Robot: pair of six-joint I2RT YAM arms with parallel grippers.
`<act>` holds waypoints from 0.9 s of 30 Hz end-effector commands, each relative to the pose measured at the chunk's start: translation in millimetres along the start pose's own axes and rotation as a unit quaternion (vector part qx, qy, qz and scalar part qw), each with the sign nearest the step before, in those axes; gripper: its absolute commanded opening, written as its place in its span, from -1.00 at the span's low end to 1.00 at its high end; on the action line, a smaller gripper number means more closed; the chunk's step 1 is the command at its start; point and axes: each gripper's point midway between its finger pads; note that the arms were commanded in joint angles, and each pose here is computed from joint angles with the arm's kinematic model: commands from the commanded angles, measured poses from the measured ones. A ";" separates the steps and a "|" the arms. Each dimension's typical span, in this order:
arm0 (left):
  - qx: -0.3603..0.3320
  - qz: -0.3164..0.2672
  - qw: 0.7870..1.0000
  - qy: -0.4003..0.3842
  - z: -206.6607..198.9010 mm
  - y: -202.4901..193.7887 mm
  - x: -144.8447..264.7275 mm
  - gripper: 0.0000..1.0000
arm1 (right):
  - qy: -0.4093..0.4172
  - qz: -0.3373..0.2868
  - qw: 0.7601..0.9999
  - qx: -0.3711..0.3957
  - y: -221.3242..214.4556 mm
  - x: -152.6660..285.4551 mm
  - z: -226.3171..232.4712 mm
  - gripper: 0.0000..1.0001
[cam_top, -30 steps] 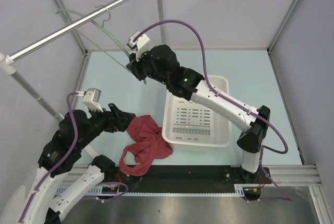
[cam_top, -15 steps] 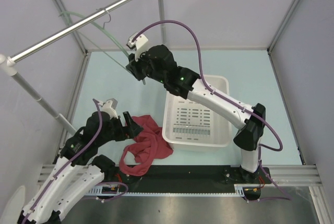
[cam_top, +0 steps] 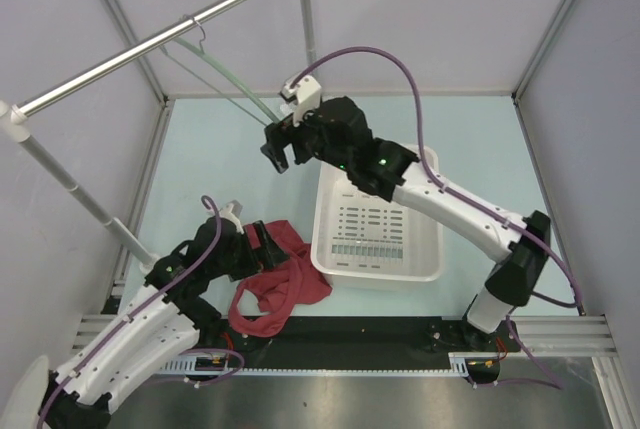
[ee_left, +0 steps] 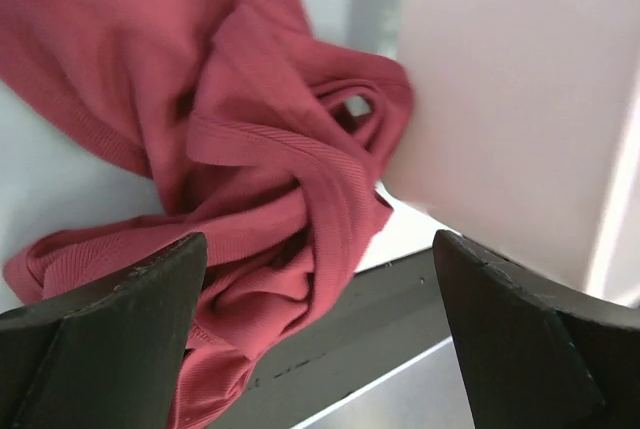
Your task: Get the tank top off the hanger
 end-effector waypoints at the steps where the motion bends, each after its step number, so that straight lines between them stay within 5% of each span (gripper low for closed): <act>1: 0.072 0.004 0.997 0.040 11.8 -5.5 -18.4 0.99 | -0.042 -0.070 0.996 -0.028 39.7 52.5 -33.0 0.79; 13: 0.156 0.045 0.972 0.169 49.4 -29.9 -47.0 0.98 | -0.108 -0.088 0.989 -0.059 6.9 165.4 -65.5 0.81; 19: 0.175 0.019 0.976 0.125 35.6 -18.2 -71.8 0.63 | -0.140 -0.080 0.984 -0.076 -22.1 212.0 -69.9 0.81; 22: 0.190 0.002 0.978 0.087 29.0 -9.3 -86.4 0.21 | -0.145 -0.079 0.983 -0.086 -29.5 229.7 -68.9 0.81; 26: 0.209 -0.011 0.975 0.073 32.4 9.9 -89.0 -0.94 | -0.155 -0.064 0.982 -0.091 -43.4 246.7 -69.4 0.81; 27: 0.205 -0.019 0.975 0.086 37.6 14.0 -83.7 -1.00 | -0.157 -0.060 0.981 -0.091 -46.4 249.8 -69.9 0.81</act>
Point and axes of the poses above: each gripper's point midway between its finger pads, its own x axis back along the fingers, its own z axis along the line the jaws close on, y = z × x, and after that the axes turned 13 degrees about x, right-handed
